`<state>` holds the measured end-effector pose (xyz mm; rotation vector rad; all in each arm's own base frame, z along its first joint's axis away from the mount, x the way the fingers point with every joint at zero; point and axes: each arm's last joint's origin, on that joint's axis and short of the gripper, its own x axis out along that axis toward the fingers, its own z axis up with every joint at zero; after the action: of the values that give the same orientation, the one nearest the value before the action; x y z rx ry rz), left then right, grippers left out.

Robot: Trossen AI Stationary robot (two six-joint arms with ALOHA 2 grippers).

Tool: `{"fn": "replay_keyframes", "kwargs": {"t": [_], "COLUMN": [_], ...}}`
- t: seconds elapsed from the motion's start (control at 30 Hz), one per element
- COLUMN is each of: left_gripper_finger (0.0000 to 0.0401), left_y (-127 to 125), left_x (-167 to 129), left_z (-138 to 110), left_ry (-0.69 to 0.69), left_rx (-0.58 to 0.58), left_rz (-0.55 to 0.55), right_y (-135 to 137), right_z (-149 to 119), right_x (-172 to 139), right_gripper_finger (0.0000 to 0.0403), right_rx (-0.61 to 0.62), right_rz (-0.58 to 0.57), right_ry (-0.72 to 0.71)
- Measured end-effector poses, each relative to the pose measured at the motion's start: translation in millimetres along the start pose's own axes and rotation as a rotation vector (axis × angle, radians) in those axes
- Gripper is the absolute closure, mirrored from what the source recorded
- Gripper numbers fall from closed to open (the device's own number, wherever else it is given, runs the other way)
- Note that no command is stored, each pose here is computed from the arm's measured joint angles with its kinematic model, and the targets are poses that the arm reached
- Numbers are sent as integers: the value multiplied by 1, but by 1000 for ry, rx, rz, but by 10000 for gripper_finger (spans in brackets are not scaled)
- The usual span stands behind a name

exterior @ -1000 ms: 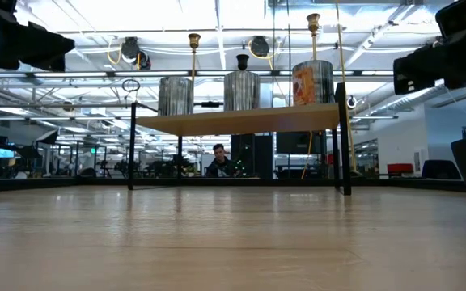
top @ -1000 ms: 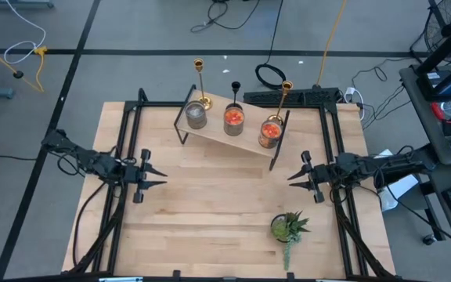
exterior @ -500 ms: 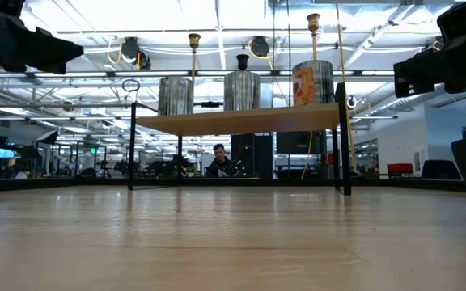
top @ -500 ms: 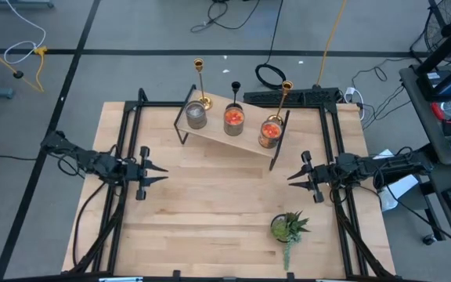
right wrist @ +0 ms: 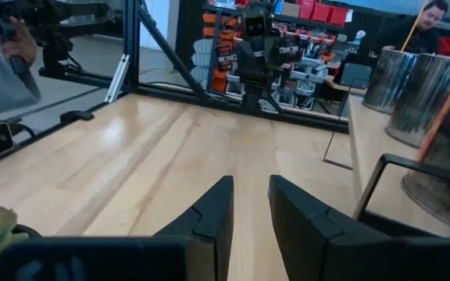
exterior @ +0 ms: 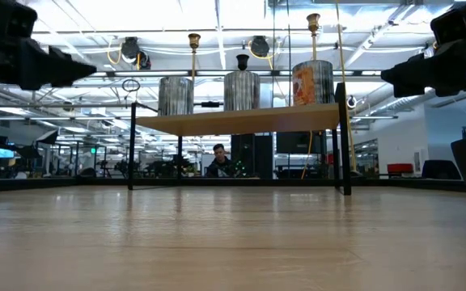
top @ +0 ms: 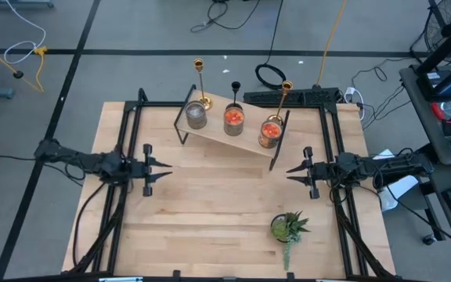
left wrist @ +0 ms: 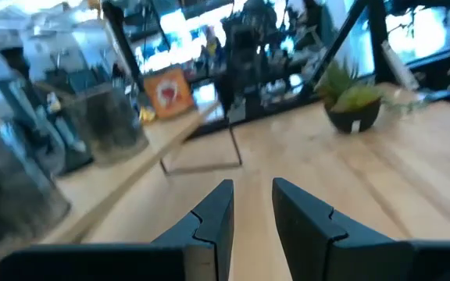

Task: Pick & Place candle stick holders
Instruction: Return to Home Position

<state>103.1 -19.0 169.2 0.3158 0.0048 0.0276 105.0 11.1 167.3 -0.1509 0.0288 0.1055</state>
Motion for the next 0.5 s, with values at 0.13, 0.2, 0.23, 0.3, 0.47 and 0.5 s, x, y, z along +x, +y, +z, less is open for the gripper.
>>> {"fn": "replay_keyframes", "kwargs": {"t": [0.13, 0.2, 0.23, 0.3, 0.47, 0.5], "left_gripper_finger": [304, 304, 304, 304, 304, 304], "left_y": [1, 1, 0, 0, 1, 1], "left_x": [0, 1, 1, 1, 1, 1], "left_z": [-7, -7, -8, -8, -7, -7], "left_ry": [71, 74, 78, 80, 73, 71], "left_rx": [-60, -104, -116, -121, -119, -121], "left_rz": [-4, -18, -19, -13, -5, -3], "right_y": [0, 0, 0, 0, 0, 0], "right_z": [0, 0, 0, 0, 0, 0], "right_x": [0, 0, 0, 0, 0, 0], "right_gripper_finger": [325, 325, 325, 325, 325, 325], "right_rx": [3, 2, 2, 5, 5, 5], "right_rz": [0, 0, 1, 1, 3, 3], "right_ry": [1, 2, 2, 2, 2, 2]}}
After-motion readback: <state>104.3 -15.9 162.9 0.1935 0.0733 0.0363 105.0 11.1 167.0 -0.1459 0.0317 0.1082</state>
